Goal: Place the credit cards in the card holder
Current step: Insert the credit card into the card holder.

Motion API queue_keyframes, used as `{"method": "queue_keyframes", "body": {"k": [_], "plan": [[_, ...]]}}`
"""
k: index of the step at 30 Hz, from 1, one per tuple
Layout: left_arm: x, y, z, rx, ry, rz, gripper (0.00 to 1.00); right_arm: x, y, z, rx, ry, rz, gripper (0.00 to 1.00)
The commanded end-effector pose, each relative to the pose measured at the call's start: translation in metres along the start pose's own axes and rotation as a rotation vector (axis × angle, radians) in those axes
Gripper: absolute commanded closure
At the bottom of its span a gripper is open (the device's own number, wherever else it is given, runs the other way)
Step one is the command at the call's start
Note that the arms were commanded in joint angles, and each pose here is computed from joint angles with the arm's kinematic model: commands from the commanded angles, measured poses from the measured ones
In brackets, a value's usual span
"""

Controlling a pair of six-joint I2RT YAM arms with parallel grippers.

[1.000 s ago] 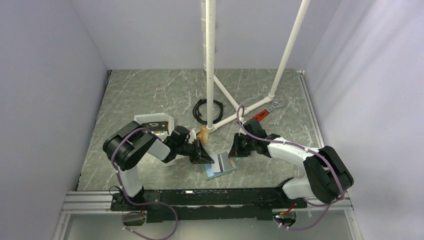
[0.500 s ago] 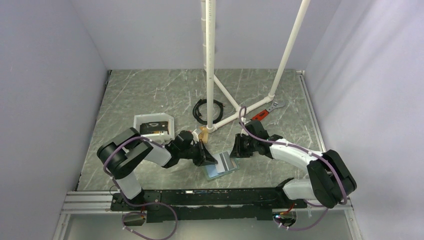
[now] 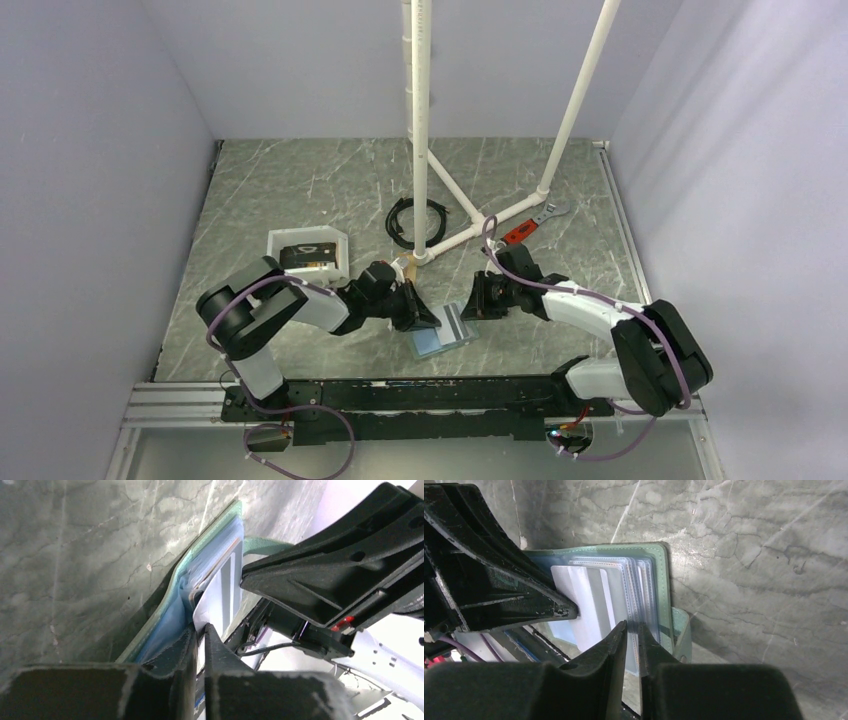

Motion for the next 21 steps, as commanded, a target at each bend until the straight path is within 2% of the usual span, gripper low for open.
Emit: {"method": "queue_keyframes", "body": {"k": [1,4,8,15,21], "plan": [[-0.005,0.001,0.012,-0.02,0.069,0.025,0.79,0.007,-0.007,0.004,0.029,0.084,0.025,0.87],[0.003,-0.007,-0.003,-0.025,0.134,0.021,0.62,0.006,-0.006,0.0,0.002,0.056,0.021,0.89],[-0.002,-0.008,-0.017,-0.037,0.187,0.06,0.52,0.004,-0.006,0.001,0.001,0.049,0.018,0.9],[-0.009,-0.007,-0.011,0.002,0.201,0.087,0.52,0.003,-0.004,0.002,-0.003,0.041,0.011,0.91],[-0.031,-0.003,0.011,0.025,0.112,0.144,0.54,0.004,-0.004,0.0,-0.01,0.039,0.007,0.91]]}}
Point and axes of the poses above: each gripper's point midway between its finger pads, its own z axis out along the fingers, its own x axis along the line the jaws close on, y = z × x, the point moved 7 cm from there along -z, back along the fingers, and after that the axes turned 6 degrees about z, right-handed, at the moved point
